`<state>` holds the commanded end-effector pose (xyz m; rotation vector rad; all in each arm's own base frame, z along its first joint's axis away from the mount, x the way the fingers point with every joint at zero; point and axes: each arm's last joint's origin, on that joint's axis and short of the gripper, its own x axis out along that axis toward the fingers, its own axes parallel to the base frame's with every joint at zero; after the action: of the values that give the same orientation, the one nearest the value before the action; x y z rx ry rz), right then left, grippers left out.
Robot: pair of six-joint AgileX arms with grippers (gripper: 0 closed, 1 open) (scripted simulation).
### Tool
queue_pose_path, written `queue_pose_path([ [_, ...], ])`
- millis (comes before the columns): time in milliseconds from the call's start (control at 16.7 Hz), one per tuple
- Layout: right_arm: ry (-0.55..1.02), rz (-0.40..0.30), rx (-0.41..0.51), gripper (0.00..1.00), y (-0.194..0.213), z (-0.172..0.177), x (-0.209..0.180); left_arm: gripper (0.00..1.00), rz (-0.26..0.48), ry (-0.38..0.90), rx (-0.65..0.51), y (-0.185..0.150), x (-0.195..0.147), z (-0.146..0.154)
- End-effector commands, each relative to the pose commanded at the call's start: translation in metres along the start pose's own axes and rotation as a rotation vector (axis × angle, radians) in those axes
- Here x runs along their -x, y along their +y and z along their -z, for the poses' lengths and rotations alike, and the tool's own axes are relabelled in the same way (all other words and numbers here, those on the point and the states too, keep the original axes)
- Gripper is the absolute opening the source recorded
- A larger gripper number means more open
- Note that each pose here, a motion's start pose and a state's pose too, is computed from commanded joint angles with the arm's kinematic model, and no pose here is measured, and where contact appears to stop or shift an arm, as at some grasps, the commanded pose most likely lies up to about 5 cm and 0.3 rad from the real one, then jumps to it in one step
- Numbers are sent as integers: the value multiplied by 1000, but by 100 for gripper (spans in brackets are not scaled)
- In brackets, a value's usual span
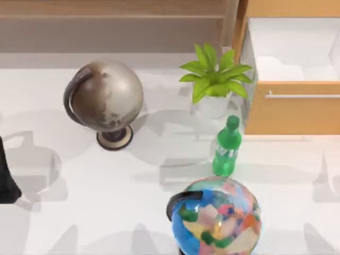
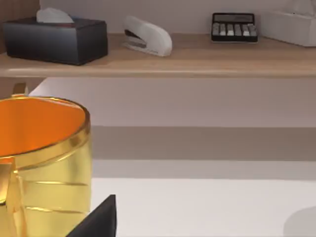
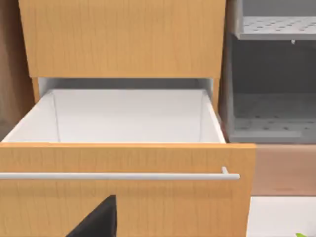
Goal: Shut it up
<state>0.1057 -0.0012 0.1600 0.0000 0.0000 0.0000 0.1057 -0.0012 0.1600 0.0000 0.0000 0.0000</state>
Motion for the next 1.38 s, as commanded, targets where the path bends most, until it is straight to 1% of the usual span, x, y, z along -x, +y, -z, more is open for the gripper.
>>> queue_pose_path([
  [180, -6, 2, 1, 100, -1, -3, 0, 100, 0, 0, 0, 0, 0, 0],
  [420, -30, 5, 6, 100, -6, -24, -8, 100, 0, 0, 0, 0, 0, 0],
  [600, -21, 0, 7, 100, -14, -43, -24, 100, 0, 0, 0, 0, 0, 0],
  [840, -7, -5, 4, 100, -32, -63, -57, 100, 0, 0, 0, 0, 0, 0],
  [1140, 4, -3, -1, 100, -56, -69, -90, 100, 0, 0, 0, 0, 0, 0],
  [1380, 0, 0, 0, 100, -62, -71, -96, 100, 0, 0, 0, 0, 0, 0],
])
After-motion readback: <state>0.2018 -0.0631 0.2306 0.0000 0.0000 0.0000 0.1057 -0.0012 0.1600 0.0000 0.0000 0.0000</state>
